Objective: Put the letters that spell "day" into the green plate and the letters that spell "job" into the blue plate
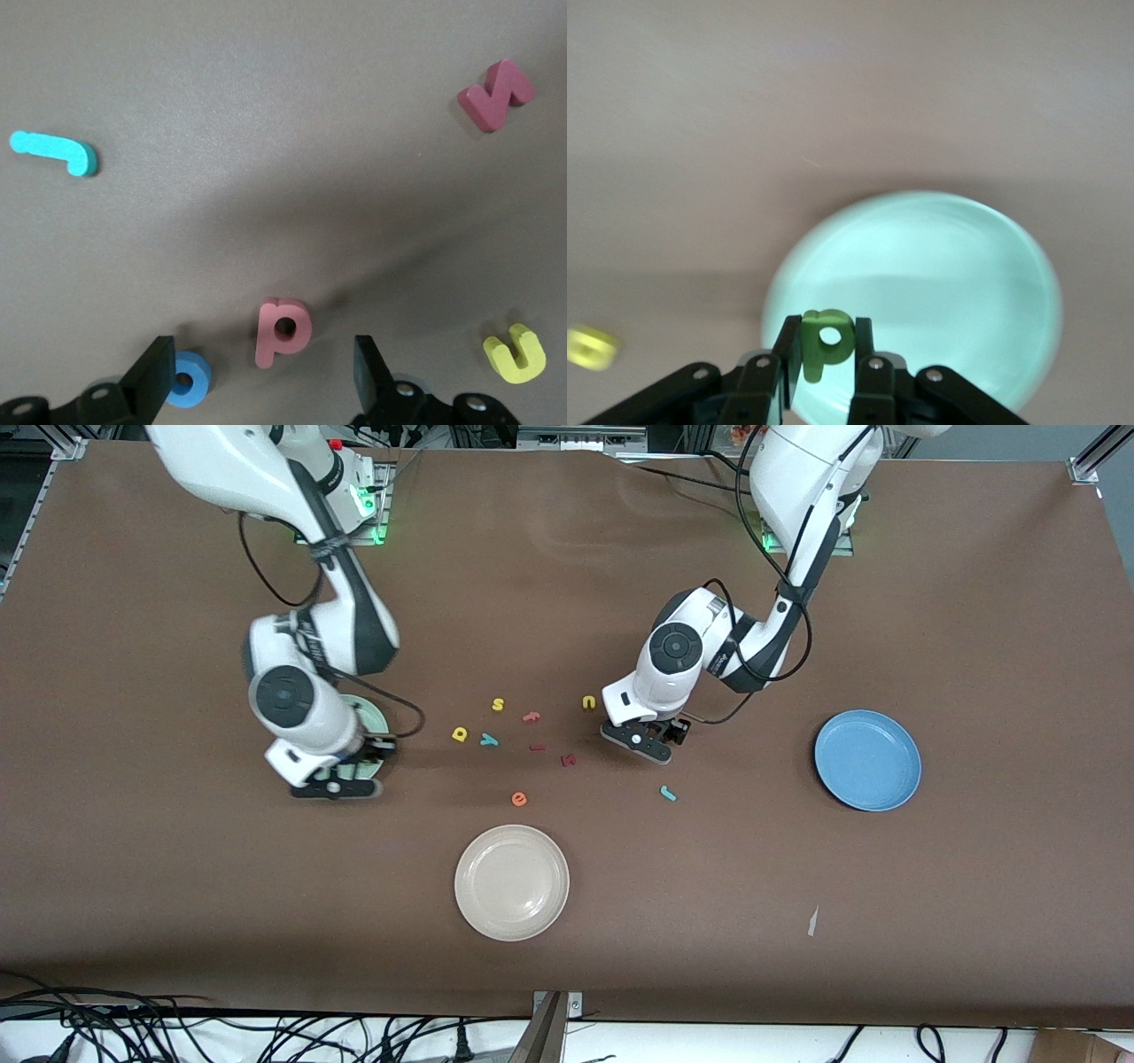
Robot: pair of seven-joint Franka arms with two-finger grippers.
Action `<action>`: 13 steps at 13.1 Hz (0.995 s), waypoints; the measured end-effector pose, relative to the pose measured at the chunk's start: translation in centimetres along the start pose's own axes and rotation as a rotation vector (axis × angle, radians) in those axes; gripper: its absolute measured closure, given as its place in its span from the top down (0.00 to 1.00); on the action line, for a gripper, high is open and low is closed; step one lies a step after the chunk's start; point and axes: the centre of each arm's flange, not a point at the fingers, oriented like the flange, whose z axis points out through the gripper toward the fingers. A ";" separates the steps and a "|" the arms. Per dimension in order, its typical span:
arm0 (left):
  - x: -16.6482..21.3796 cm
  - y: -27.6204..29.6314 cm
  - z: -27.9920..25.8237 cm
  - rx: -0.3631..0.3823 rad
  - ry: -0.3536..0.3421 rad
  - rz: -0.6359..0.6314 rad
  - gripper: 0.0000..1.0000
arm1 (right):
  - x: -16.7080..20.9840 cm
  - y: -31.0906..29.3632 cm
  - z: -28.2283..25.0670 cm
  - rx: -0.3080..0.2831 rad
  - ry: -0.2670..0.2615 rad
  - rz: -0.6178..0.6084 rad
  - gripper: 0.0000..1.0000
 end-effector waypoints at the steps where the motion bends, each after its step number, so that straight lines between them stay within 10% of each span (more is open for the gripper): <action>1: 0.0 0.0 0.2 0.001 -0.003 0.000 0.90 | -1.1 2.8 0.8 -0.005 -0.011 -0.006 0.27; 7: -0.2 0.9 0.8 0.001 -0.007 0.014 0.86 | -4.1 6.2 5.6 -0.011 -0.037 -0.016 0.28; 13: 0.1 1.3 0.7 0.001 0.001 0.020 0.74 | -4.1 4.7 5.1 0.004 -0.024 0.051 0.88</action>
